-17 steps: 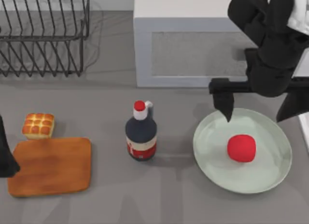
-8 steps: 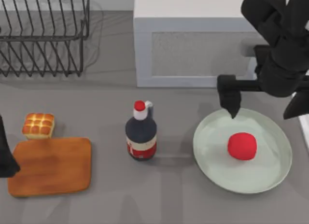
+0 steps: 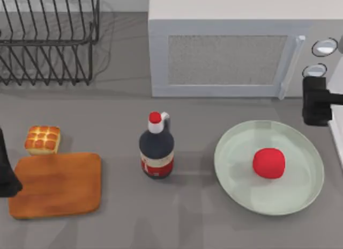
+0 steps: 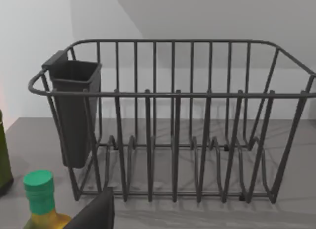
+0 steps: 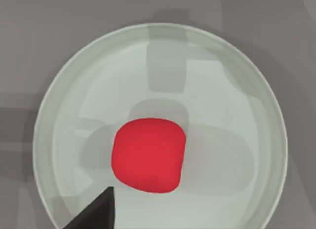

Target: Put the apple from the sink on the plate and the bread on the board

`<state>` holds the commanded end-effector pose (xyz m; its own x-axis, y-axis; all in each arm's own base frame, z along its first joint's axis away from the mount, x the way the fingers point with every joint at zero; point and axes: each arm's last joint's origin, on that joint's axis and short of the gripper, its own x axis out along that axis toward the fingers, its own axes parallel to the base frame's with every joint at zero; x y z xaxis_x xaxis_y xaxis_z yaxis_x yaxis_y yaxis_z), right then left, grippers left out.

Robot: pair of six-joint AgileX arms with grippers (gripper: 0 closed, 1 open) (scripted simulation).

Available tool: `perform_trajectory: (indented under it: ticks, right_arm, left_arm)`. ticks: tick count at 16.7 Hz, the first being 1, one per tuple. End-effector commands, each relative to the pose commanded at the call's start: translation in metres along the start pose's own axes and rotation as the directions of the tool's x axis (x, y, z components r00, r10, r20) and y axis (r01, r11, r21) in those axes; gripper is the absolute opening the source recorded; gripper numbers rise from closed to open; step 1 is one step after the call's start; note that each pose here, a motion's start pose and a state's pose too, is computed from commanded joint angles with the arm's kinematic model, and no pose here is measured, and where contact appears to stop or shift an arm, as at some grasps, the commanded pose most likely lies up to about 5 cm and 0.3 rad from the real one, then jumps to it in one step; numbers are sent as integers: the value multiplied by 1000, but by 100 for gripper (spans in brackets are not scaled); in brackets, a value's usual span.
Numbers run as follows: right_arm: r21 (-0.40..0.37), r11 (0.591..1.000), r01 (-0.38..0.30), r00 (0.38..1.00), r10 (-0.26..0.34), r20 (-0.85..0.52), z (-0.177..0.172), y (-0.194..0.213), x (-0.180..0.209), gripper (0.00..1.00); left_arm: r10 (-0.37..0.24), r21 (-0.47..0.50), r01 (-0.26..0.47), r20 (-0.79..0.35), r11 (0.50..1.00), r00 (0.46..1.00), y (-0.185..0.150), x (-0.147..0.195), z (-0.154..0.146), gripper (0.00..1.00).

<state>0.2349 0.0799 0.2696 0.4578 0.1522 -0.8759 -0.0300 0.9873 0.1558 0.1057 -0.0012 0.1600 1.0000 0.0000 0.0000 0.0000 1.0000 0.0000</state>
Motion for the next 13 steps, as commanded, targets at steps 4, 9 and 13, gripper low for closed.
perform_trajectory:
  ticks: [4, 9, 13]
  right_arm:
    - [-24, 999, -26, 955, 32, 295, -49, -36, -20, 100]
    - [-59, 998, 21, 750, 23, 661, -117, -70, -17, 100]
    - [-57, 993, 99, 568, -9, 823, -150, -86, 9, 100]
  left_arm:
    - [0, 0, 0, 0, 1000, 1000, 0, 0, 0, 100]
    - [0, 0, 0, 0, 1000, 1000, 0, 0, 0, 100]
    - [0, 0, 0, 0, 1000, 1000, 0, 0, 0, 100]
